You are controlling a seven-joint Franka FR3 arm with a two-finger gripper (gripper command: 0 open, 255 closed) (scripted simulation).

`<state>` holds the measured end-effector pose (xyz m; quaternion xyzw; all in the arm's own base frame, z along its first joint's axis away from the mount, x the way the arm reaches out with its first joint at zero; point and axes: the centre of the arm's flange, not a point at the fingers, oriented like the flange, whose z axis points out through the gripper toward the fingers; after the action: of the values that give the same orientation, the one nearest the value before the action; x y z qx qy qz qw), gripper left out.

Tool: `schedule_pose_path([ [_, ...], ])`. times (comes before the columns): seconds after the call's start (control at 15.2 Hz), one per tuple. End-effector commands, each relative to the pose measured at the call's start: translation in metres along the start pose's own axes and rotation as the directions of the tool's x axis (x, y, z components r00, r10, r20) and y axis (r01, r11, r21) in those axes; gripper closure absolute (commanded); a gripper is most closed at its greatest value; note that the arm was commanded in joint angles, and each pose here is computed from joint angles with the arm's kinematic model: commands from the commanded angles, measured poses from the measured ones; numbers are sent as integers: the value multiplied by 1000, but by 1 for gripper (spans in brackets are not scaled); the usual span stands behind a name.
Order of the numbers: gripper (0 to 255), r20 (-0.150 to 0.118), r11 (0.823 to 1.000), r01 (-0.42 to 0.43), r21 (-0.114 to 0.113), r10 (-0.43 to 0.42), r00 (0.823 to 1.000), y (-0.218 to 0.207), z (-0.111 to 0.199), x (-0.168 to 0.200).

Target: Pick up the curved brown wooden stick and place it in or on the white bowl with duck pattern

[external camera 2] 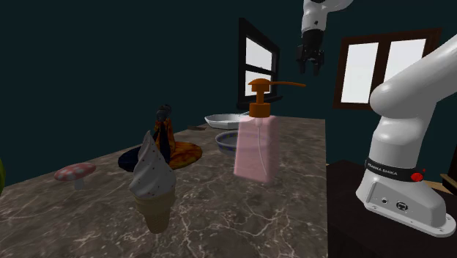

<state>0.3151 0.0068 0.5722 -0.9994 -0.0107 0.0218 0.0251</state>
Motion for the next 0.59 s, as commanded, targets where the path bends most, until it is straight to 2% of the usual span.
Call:
schedule_pose_path([
  [0.0, 0, 0, 1000, 0, 0, 0, 1000, 0, 0, 0],
  [0.26, 0, 8, 995, -103, -3, 103, 995, -49, 18, 8],
  [0.53, 0, 15, 979, -205, -6, 206, 979, -97, 37, 21],
])
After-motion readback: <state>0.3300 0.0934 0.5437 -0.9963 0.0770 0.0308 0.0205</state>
